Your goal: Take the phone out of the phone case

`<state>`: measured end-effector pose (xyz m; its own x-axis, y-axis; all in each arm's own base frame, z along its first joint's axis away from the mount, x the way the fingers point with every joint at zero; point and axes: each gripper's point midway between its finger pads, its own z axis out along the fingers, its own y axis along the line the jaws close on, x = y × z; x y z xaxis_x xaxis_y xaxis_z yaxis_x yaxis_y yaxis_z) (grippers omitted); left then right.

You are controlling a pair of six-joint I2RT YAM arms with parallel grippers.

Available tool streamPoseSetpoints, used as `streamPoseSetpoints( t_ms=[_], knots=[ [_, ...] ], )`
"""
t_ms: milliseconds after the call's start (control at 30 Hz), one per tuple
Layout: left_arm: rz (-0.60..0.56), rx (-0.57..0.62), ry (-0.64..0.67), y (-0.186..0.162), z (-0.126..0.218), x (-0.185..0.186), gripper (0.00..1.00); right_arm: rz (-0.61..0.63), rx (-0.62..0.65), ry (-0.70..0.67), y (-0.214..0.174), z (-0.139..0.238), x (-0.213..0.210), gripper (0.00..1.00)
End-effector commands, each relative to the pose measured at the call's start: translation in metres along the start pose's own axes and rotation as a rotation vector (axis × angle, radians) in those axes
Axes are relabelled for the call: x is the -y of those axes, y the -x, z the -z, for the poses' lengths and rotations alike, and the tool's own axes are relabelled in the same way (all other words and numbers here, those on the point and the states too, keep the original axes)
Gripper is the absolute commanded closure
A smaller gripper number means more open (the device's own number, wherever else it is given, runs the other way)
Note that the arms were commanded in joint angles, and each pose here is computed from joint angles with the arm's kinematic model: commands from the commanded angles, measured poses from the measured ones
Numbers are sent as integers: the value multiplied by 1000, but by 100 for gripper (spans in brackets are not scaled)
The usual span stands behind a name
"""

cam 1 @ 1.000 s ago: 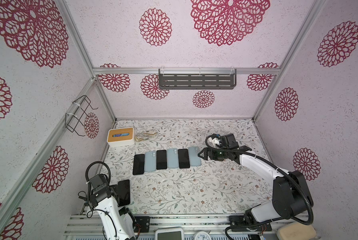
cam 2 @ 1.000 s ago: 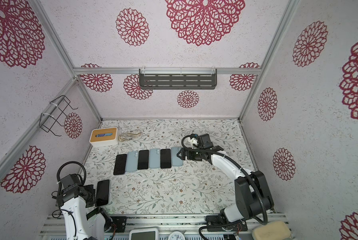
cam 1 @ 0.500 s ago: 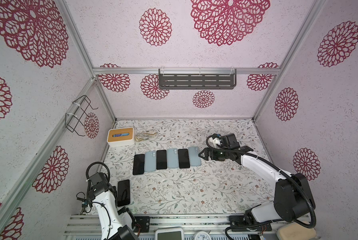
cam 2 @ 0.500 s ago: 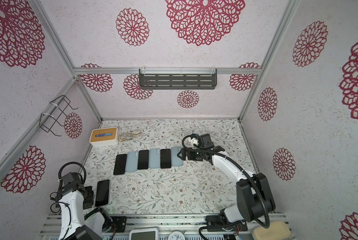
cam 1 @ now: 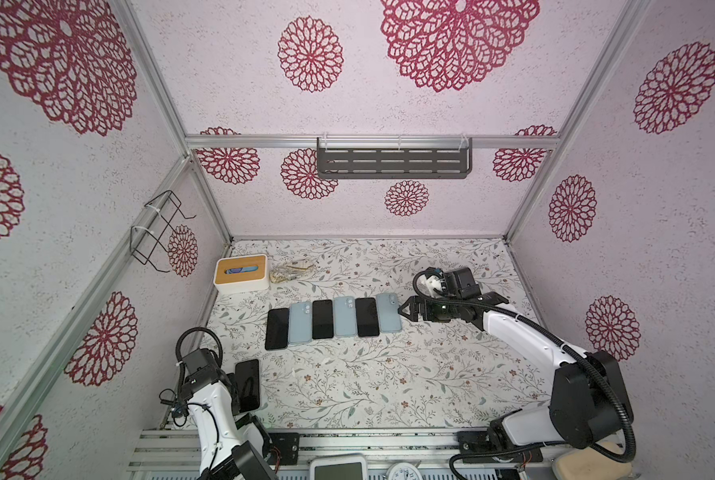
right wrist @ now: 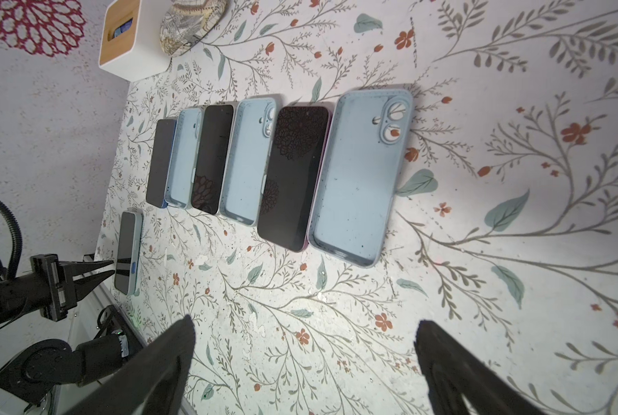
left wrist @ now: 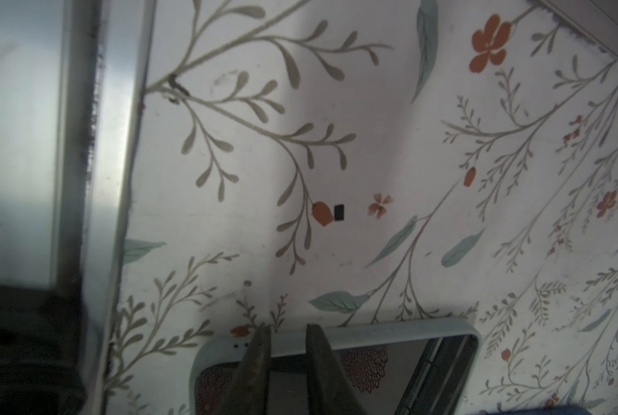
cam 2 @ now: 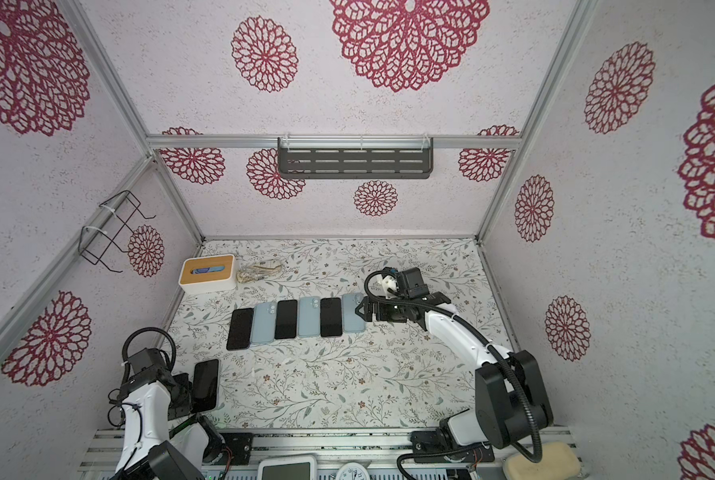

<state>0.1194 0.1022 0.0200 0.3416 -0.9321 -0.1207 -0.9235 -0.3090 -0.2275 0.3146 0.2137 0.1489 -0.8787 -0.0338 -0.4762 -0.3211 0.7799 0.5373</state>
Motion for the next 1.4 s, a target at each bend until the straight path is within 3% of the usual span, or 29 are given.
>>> streamPoseSetpoints(
  t_ms=[0,367,533,667,733,833,900,933,1367],
  knots=[
    [21,-75,-23,-15,-8,1,79,35,31,12,8,7,-9,1],
    [-72,-99,-89,-46,-1,24,81,35,36,18,11,5,-10,1],
    [-110,-110,-61,-52,-7,21,81,37,26,16,7,3,-8,1],
    [-205,-112,-92,-54,14,29,82,37,32,18,6,5,-8,1],
    [-254,-84,-123,-53,29,33,73,39,35,21,5,6,-8,1],
    [-321,-66,-175,-56,49,36,45,39,38,23,6,5,-8,1],
    [-366,-39,-180,-55,58,34,21,37,37,28,5,4,-8,1],
    [-402,-28,-183,-55,61,35,2,37,39,32,5,4,-9,1],
    [-881,31,13,-82,41,47,3,23,58,95,13,-5,-16,1]
  ],
)
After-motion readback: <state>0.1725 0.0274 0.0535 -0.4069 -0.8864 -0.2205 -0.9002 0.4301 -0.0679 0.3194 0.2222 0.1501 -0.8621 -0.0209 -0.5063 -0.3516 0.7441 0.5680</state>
